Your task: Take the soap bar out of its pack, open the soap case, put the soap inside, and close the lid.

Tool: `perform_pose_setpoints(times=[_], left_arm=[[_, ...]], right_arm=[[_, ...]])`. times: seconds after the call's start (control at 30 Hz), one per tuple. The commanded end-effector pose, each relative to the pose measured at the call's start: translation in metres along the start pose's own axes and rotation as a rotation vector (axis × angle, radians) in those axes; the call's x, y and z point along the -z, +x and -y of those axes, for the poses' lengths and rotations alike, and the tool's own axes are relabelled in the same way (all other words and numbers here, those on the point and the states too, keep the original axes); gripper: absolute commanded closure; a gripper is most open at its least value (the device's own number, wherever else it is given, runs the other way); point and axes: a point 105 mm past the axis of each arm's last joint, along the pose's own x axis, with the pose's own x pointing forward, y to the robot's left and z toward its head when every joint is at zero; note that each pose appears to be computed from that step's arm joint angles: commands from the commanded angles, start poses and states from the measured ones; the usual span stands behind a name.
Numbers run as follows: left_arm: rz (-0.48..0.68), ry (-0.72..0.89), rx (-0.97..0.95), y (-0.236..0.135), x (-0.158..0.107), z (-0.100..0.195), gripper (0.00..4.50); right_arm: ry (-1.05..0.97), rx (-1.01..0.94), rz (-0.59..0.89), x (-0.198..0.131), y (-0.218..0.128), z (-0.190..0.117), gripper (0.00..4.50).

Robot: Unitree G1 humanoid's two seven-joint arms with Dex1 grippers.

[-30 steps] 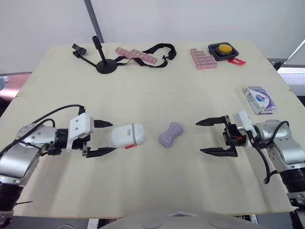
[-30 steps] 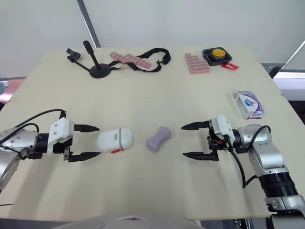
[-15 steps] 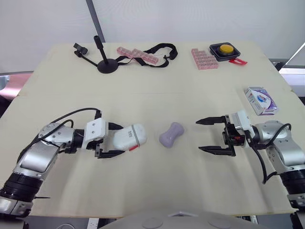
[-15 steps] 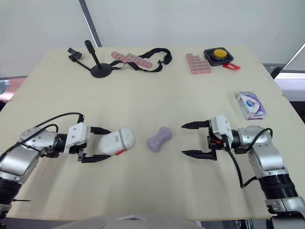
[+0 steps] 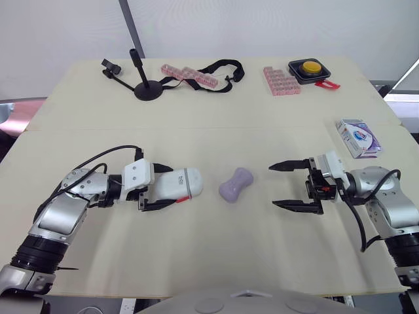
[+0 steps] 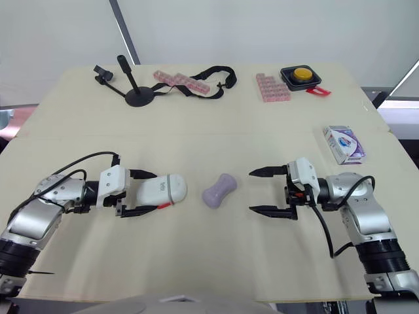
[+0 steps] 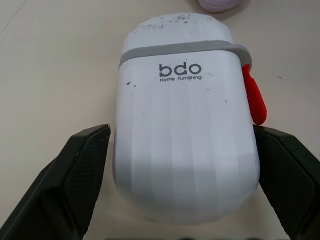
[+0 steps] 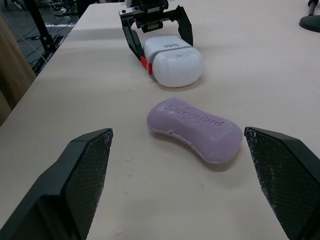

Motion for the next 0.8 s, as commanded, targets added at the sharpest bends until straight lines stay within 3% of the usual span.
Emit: perform_pose_setpoints(times=[0.03, 0.53, 0.67, 0.8], left_arm=[[0.007, 0.007, -0.017, -0.0034, -0.003, -0.0037, 0.0], [0.018, 0.006, -0.018, 0.0006, -0.002, -0.0035, 0.0], [0.023, 0.011, -0.019, 0.0012, -0.0028, -0.0038, 0.99], [0.025, 0.019, -0.024, 0.0021, -0.0025, -0.0044, 1.02]], right_arm=[[-0.04, -0.005, -0.002, -0.0085, -0.0018, 0.0007, 0.01], [-0.03, -0.002, -0.006, -0.0075, -0.0028, 0.0019, 0.01], [-0.027, 0.0, -0.007, -0.0072, -0.0035, 0.0019, 0.0], [-0.023, 0.001, -0.011, -0.006, -0.0043, 0.0019, 0.0]])
